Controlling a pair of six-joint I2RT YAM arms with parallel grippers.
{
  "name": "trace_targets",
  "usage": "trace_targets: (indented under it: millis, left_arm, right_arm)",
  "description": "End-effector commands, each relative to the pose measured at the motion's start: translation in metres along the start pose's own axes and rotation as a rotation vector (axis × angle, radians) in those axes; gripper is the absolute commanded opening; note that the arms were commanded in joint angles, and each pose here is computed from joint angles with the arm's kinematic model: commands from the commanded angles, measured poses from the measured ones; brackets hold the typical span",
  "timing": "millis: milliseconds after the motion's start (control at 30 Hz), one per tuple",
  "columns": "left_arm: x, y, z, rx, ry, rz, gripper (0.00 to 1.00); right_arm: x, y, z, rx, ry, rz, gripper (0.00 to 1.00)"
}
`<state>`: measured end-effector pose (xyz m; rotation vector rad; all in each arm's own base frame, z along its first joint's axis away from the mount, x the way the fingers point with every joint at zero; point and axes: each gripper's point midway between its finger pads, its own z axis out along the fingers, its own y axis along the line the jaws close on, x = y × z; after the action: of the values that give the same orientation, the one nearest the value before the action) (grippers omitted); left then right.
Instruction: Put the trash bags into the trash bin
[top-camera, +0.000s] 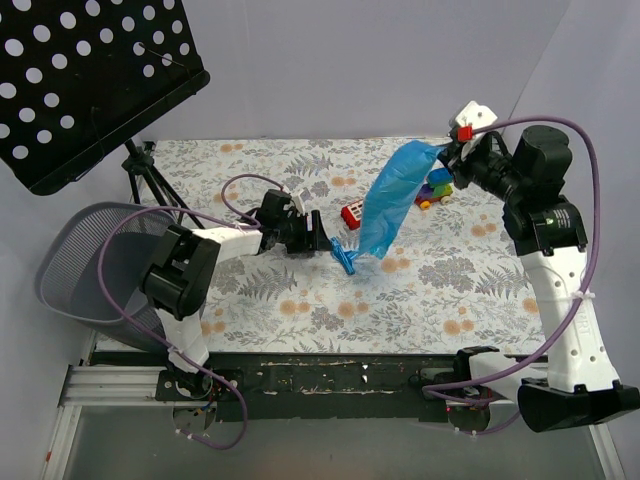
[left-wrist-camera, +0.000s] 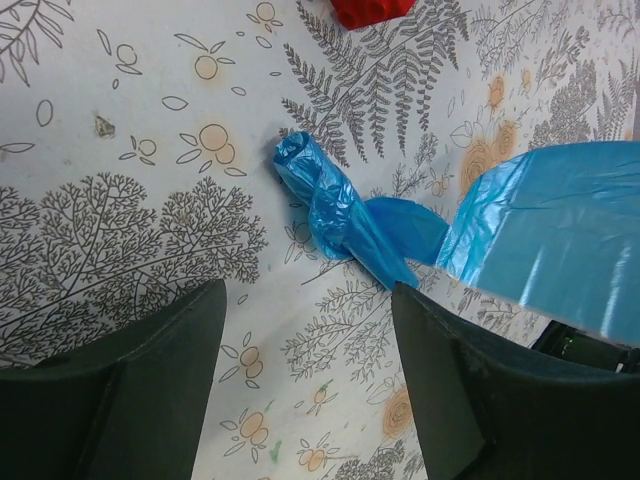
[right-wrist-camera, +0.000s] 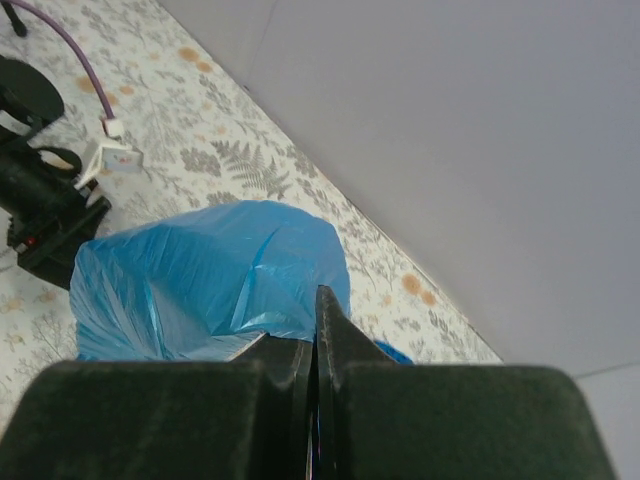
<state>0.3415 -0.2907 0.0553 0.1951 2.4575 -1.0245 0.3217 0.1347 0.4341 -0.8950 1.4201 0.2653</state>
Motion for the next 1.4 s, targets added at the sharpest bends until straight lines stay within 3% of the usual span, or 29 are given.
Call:
trace_targets:
  millis: [0,267,433,467,500,533,567,633,800,1000,1167,1367]
  left_arm:
    - [-0.009,-0.017,0.010,0.056,-0.015,-0.019,0.66]
    - [-0.001,-0.002,0.042,-0.112,-0.001,-0.058,0.58]
    - [0.013,0.016,0.058,-0.289,0.022,0.016,0.43]
    - [0.016,0.024,0.059,-0.335,0.021,0.023,0.42]
    - [0.020,0.027,0.060,-0.349,0.032,0.032,0.41]
    - [0.023,0.029,0.061,-0.359,0.040,0.041,0.41]
    - [0.029,0.034,0.062,-0.377,0.052,0.050,0.40]
    - [0.037,0.040,0.062,-0.388,0.074,0.066,0.34]
    - [0.039,0.038,0.059,-0.359,0.092,0.144,0.00]
    - [0.013,0.003,0.038,-0.192,0.042,0.354,0.00]
    - [0.007,-0.014,0.010,-0.119,0.020,0.541,0.00]
    - [0.013,-0.029,-0.013,-0.065,0.022,0.592,0.00]
  right_arm:
    - [0.027,-0.017,-0.019,0.148,0.065,-0.086,0.01]
    - [0.128,-0.037,-0.049,0.318,0.308,-0.143,0.01]
    - [0.170,-0.047,-0.078,0.416,0.450,-0.147,0.01]
    - [0.177,-0.046,-0.083,0.428,0.470,-0.148,0.06]
    - [0.185,-0.044,-0.087,0.429,0.496,-0.141,0.22]
    - [0.189,-0.042,-0.090,0.429,0.507,-0.131,0.46]
    - [0.195,-0.037,-0.092,0.420,0.522,-0.111,0.58]
    - [0.199,-0.024,-0.092,0.368,0.534,-0.075,0.68]
    - [0.174,0.021,-0.076,0.080,0.423,-0.050,0.70]
    - [0.185,0.075,-0.052,-0.260,0.286,-0.109,0.70]
    - [0.198,0.108,0.002,-0.463,0.219,-0.165,0.70]
    - [0.213,0.165,0.064,-0.706,0.130,-0.258,0.68]
